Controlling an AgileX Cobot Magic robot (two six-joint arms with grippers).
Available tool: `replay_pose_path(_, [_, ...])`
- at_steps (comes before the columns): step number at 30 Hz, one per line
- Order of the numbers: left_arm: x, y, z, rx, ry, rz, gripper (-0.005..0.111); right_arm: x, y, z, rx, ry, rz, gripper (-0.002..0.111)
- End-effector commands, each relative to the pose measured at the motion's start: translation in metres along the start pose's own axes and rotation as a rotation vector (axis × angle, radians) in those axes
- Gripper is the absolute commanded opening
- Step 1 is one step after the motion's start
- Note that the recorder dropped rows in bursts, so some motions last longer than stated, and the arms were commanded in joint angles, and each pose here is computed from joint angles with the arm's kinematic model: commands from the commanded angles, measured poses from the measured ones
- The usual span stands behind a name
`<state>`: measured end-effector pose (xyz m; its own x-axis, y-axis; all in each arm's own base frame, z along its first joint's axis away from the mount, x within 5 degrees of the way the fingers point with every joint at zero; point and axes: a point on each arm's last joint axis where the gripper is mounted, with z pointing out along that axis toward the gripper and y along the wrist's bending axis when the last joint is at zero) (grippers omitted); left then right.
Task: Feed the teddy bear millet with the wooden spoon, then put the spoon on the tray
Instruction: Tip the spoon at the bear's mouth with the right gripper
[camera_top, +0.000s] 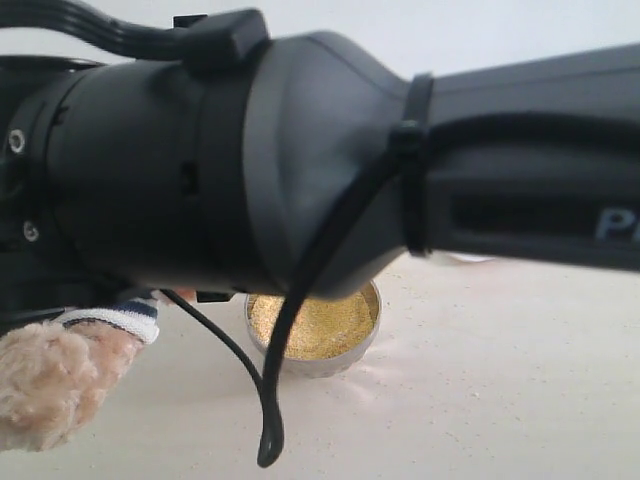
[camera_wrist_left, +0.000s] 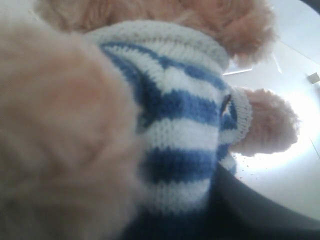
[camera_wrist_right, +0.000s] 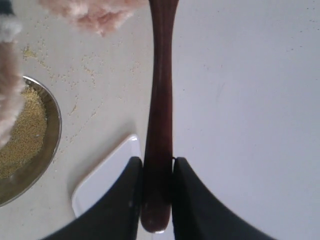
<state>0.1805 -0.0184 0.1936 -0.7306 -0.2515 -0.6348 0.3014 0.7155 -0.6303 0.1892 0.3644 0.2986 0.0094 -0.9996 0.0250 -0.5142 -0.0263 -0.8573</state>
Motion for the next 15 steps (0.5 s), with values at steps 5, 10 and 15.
replay_pose_path(5, [-0.001,-0.003,-0.001,0.021,-0.016,0.000,0.005,0.002,0.001,0.007,-0.005,0.022,0.018,0.000])
replay_pose_path(10, [-0.001,-0.003,-0.001,0.021,-0.016,0.000,0.005,0.004,0.003,0.014,-0.021,0.041,0.037,0.000])
replay_pose_path(15, [-0.001,-0.003,-0.001,0.021,-0.016,0.000,0.005,0.016,0.021,0.030,-0.040,0.102,-0.022,0.000])
